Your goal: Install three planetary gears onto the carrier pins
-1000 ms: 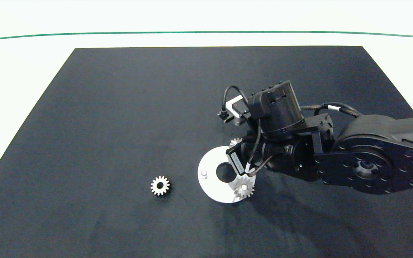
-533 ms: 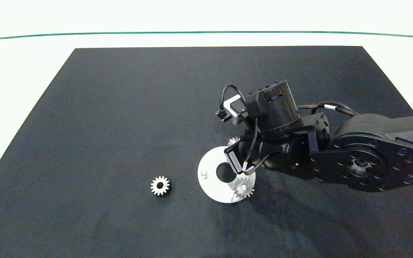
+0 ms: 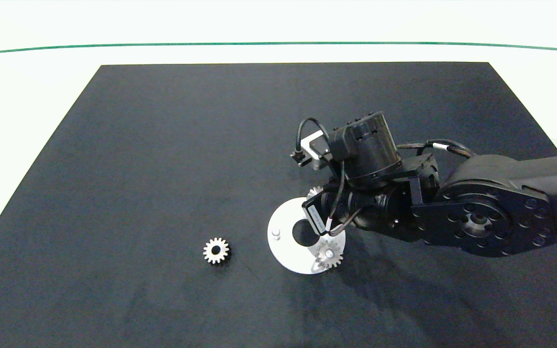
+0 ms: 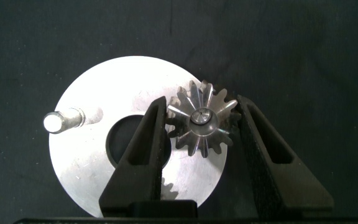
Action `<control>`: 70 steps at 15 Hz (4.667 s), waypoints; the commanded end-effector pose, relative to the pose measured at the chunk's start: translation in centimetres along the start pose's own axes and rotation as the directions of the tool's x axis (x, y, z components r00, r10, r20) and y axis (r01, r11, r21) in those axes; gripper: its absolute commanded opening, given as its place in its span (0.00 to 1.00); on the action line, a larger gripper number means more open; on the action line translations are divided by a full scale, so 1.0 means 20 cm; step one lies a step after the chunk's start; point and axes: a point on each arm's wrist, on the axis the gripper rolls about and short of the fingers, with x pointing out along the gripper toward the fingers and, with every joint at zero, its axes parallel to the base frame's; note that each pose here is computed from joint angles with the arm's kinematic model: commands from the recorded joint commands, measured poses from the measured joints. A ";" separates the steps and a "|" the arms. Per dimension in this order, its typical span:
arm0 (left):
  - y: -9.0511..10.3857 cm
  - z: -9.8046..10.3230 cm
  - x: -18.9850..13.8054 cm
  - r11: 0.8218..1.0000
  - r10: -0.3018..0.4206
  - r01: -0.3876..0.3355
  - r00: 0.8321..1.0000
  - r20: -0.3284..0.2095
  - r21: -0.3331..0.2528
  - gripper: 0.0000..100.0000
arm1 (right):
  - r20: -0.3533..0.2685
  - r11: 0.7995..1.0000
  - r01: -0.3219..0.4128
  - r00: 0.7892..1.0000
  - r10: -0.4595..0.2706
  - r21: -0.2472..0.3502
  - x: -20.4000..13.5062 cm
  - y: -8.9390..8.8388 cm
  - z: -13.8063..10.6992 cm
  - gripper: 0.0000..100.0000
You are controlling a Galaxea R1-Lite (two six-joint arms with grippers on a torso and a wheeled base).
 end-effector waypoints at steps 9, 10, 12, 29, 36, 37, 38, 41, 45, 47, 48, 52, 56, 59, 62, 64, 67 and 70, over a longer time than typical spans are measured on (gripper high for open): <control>0.00 0.00 0.00 1.000 0.003 -0.003 1.000 -0.004 0.000 1.00 | 0.000 1.000 0.011 1.000 -0.011 0.004 0.01 -0.02 0.00 1.00; 0.00 0.00 0.00 1.000 0.002 -0.002 1.000 -0.001 0.000 1.00 | 0.001 1.000 0.009 1.000 -0.009 0.006 0.01 -0.02 0.00 1.00; 0.00 0.00 -0.01 1.000 0.000 0.000 1.000 -0.009 0.000 1.00 | 0.001 1.000 0.012 1.000 -0.012 0.008 0.00 -0.02 0.00 1.00; -0.02 -0.10 0.44 0.912 -0.262 0.361 0.878 -0.401 0.196 1.00 | 0.268 0.887 0.361 0.859 -0.436 0.286 -1.64 -0.54 -1.10 1.00; -0.16 -0.20 0.81 0.847 -0.387 0.488 0.838 -0.384 0.211 1.00 | 0.293 0.856 0.434 0.811 -0.507 0.282 -1.69 -0.50 -1.23 1.00; -0.19 -0.20 0.85 0.831 -0.409 0.515 0.822 -0.397 0.210 1.00 | 0.292 0.851 0.440 0.806 -0.515 0.287 -1.70 -0.49 -1.24 1.00; -0.22 -0.20 0.88 0.821 -0.421 0.530 0.813 -0.401 0.212 1.00 | 0.295 0.851 0.439 0.804 -0.516 0.289 -1.70 -0.49 -1.24 1.00; -0.26 -0.21 0.99 0.836 -0.373 0.494 0.830 -0.414 0.237 1.00 | 0.301 0.848 0.442 0.799 -0.521 0.294 -1.71 -0.49 -1.25 1.00; -0.32 -0.08 1.09 0.841 -0.367 0.468 0.862 -0.350 0.270 1.00 | 0.296 0.851 0.438 0.805 -0.515 0.289 -1.70 -0.49 -1.26 1.00; -0.33 -0.06 1.12 0.839 -0.367 0.471 0.859 -0.357 0.271 1.00 | 0.295 0.853 0.436 0.807 -0.511 0.286 -1.69 -0.49 -1.26 1.00; -0.34 -0.06 1.14 0.838 -0.368 0.475 0.856 -0.364 0.270 1.00 | 0.295 0.853 0.436 0.807 -0.511 0.286 -1.69 -0.49 -1.26 1.00; -0.38 -0.06 1.25 0.830 -0.362 0.483 0.847 -0.390 0.277 1.00 | 0.300 0.855 0.432 0.807 -0.508 0.286 -1.69 -0.49 -1.25 1.00; -0.41 -0.08 1.32 0.825 -0.359 0.494 0.834 -0.419 0.275 1.00 | 0.299 0.853 0.436 0.805 -0.512 0.288 -1.70 -0.49 -1.25 1.00; -0.43 -0.08 1.36 0.825 -0.359 0.494 0.833 -0.421 0.274 1.00 | 0.304 0.851 0.435 0.802 -0.514 0.292 -1.70 -0.49 -1.26 1.00; -0.44 -0.05 1.38 0.831 -0.351 0.480 0.845 -0.404 0.282 0.98 | 0.303 0.853 0.434 0.804 -0.512 0.290 -1.70 -0.49 -1.26 1.00; -0.45 -0.06 1.38 0.826 -0.355 0.487 0.840 -0.411 0.282 0.93 | 0.302 0.853 0.434 0.804 -0.512 0.290 -1.70 -0.49 -1.25 1.00; -0.46 -0.08 1.40 0.823 -0.354 0.494 0.832 -0.428 0.280 0.87 | 0.303 0.852 0.435 0.803 -0.514 0.292 -1.70 -0.49 -1.26 1.00; -0.46 -0.09 1.41 0.822 -0.354 0.496 0.830 -0.432 0.280 0.81 | 0.301 0.852 0.436 0.804 -0.513 0.290 -1.70 -0.49 -1.26 1.00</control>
